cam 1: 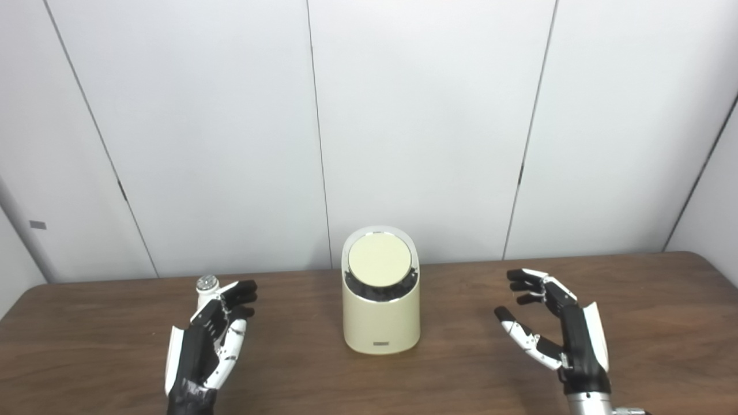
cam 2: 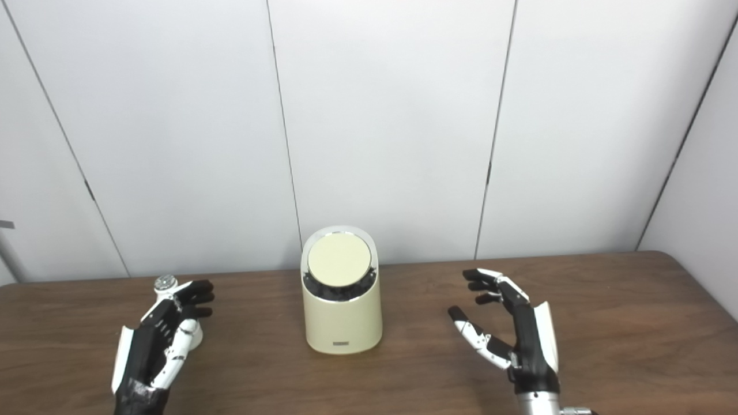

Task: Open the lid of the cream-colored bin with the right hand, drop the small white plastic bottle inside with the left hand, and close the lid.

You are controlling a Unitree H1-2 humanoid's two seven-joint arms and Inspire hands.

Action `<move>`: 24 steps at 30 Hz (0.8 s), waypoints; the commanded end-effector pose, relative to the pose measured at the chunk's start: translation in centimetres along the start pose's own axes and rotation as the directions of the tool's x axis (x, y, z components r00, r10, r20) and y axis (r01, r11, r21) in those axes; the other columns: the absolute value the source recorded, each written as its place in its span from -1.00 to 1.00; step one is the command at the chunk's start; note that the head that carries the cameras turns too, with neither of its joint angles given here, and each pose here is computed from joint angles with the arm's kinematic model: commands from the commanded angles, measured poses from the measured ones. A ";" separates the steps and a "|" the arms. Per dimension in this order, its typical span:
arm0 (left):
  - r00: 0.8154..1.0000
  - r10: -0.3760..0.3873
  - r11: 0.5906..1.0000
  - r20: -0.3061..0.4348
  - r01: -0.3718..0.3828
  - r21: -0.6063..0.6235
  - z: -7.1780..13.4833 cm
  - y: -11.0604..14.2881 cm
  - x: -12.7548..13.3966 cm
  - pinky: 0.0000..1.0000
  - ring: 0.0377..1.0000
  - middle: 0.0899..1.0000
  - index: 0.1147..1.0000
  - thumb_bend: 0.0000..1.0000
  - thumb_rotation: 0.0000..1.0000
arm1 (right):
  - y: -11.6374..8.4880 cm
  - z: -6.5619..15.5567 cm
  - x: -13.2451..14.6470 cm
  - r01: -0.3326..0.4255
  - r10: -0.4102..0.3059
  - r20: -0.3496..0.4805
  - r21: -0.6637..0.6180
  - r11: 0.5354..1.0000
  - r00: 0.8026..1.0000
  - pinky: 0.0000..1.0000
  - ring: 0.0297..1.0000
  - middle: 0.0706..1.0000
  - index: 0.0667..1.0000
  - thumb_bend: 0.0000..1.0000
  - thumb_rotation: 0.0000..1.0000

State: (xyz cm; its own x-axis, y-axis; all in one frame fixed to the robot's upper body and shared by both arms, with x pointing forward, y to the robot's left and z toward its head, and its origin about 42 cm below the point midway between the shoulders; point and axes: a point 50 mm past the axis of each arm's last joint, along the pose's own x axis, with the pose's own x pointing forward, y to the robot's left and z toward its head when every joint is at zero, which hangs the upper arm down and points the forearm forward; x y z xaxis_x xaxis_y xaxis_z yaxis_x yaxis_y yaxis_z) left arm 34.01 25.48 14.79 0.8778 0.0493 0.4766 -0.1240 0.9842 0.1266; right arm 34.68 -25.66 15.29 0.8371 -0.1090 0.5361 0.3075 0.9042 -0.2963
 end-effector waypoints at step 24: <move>0.996 0.009 1.000 0.088 -0.010 0.005 1.4 0.5 1.5 0.31 0.46 0.47 0.40 -0.56 0.19 | 0.2 1.4 -0.3 0.008 -0.009 0.067 0.017 1.000 0.998 0.08 0.28 0.33 0.29 -0.47 -0.53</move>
State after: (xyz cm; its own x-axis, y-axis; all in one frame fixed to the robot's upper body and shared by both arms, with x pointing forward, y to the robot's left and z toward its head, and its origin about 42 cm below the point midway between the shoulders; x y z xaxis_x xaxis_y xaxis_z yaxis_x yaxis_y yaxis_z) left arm 34.00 25.63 14.81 0.8772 0.0523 0.4772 -0.1281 0.9835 0.1277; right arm 34.22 -25.65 15.63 0.8281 -0.1041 0.5508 0.3113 0.9026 -0.2974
